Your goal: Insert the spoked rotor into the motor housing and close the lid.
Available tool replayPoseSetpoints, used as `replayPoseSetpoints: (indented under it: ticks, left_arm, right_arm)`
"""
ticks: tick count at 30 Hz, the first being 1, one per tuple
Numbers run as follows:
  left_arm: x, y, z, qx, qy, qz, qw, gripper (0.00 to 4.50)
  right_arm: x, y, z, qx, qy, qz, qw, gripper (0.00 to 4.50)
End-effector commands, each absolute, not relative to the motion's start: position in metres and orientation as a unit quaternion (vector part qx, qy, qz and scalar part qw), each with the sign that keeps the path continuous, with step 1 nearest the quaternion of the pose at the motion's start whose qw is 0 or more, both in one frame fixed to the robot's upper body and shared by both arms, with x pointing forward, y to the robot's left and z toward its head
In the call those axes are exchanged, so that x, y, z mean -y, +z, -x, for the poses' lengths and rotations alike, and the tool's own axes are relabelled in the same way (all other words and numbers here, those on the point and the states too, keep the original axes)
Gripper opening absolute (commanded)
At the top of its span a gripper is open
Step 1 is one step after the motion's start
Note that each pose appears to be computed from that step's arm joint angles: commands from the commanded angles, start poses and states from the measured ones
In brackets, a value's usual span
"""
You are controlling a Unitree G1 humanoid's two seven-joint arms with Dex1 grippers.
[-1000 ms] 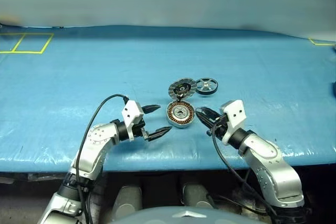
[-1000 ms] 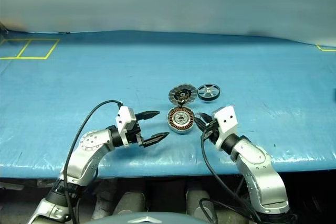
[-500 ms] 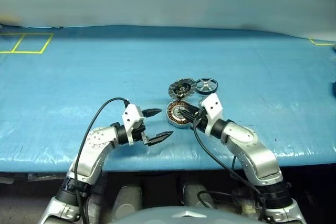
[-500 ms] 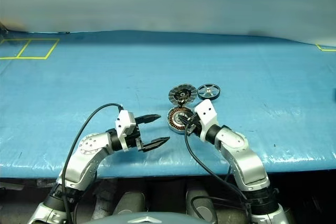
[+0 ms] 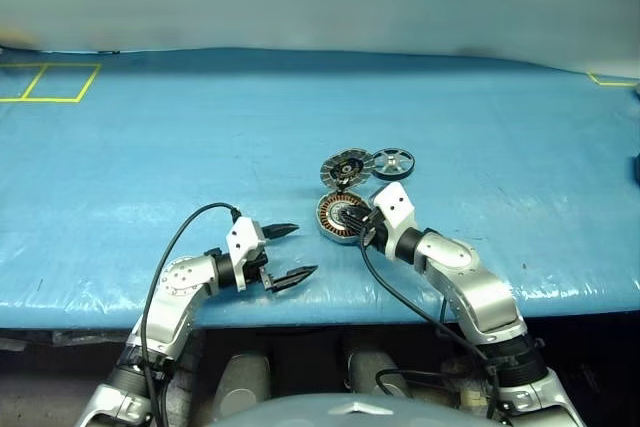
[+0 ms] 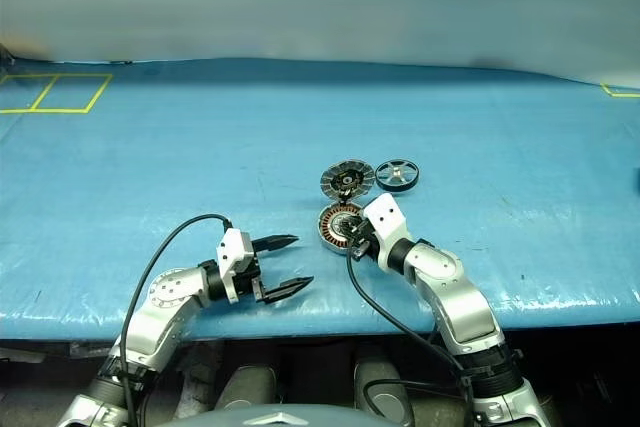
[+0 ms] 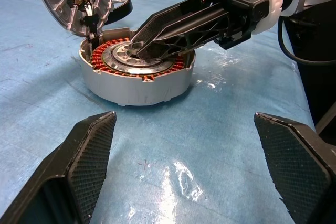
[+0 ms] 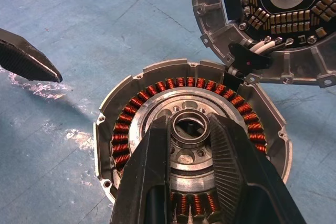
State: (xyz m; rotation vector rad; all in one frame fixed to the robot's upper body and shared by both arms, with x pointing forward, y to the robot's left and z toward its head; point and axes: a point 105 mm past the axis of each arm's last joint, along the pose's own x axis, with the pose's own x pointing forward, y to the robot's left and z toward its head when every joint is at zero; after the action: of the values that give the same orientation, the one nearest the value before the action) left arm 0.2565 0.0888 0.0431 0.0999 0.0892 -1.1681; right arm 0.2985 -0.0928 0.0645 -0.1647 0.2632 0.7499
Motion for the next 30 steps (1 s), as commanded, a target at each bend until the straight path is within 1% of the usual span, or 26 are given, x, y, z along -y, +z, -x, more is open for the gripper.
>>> replayPoseSetpoints:
  ticks: [1, 30]
  left_arm:
    - [-0.090, 0.046, -0.258, -0.026, -0.555, -0.055, 0.830, 4.50]
    - [-0.080, 0.061, -0.258, -0.014, -0.556, -0.058, 0.829, 4.50]
  right_arm:
    - [0.090, 0.073, -0.299, -0.107, 0.370, 0.088, 0.919, 0.73]
    - [0.093, 0.057, -0.298, -0.136, 0.363, 0.093, 0.917, 0.73]
